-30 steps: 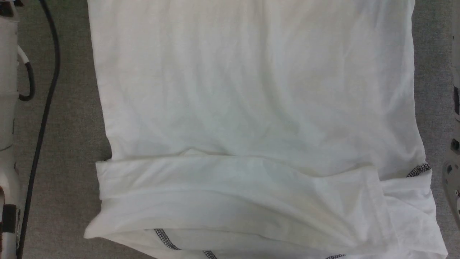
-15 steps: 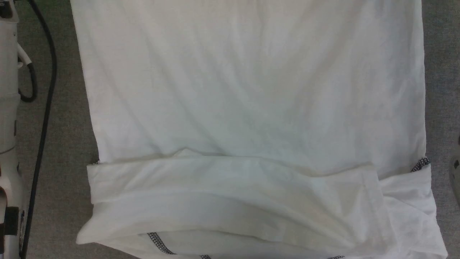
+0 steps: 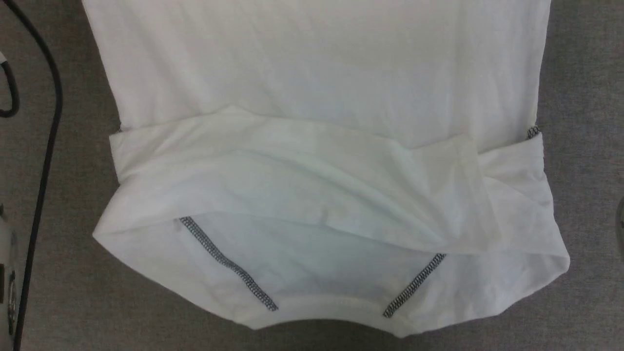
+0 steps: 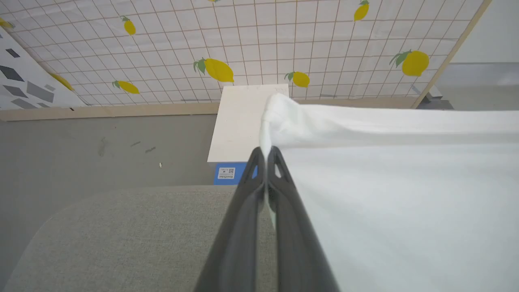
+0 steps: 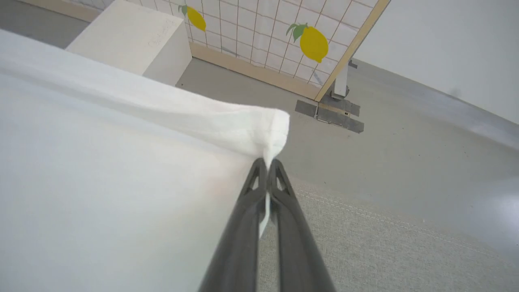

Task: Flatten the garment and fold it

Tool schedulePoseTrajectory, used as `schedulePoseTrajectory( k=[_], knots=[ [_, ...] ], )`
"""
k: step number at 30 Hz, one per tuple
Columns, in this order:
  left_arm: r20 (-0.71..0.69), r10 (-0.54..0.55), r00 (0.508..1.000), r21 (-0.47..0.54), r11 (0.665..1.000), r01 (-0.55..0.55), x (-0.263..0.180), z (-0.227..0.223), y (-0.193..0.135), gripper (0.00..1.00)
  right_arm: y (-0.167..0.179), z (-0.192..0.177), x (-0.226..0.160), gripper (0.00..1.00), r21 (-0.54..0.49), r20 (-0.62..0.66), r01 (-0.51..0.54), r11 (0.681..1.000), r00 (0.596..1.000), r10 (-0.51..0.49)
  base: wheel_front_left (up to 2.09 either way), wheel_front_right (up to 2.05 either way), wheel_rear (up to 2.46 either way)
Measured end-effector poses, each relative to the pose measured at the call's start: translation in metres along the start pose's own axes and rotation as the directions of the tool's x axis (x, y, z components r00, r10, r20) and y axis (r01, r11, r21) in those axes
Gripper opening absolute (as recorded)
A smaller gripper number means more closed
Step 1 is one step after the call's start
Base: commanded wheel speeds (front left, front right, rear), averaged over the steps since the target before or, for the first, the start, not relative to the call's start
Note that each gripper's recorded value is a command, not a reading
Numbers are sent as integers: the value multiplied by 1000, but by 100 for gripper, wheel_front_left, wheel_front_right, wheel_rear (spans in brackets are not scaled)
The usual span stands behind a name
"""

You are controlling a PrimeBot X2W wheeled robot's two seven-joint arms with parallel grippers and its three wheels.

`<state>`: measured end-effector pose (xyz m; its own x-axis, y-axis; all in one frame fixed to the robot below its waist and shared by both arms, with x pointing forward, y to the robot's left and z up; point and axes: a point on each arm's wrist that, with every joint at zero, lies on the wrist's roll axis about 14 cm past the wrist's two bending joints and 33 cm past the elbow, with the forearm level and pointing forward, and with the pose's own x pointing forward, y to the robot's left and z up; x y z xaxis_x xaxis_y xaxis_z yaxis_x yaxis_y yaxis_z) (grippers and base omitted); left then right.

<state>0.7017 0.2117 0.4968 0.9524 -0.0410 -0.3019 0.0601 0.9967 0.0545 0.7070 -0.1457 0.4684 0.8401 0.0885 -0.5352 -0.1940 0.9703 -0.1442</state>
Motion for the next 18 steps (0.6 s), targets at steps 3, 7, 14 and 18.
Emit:
schedulePoseTrajectory(
  k=[3,7,14,18],
  knots=[
    [70,-22,997,10,1000,21,-7,19,-2,0,-5,18,-10,0,-10,75,16,1000,997,-15,0,0,0],
    [130,-74,989,14,997,72,-25,37,-6,0,0,41,-31,0,15,190,-19,1000,982,16,0,0,0],
    [178,-139,974,-9,990,143,-77,26,-15,0,7,-1,-69,0,113,197,-106,988,977,82,0,0,0],
    [180,-139,974,-73,985,155,-118,10,-14,0,16,-28,-101,0,205,205,-161,966,972,119,0,0,0]
  ],
)
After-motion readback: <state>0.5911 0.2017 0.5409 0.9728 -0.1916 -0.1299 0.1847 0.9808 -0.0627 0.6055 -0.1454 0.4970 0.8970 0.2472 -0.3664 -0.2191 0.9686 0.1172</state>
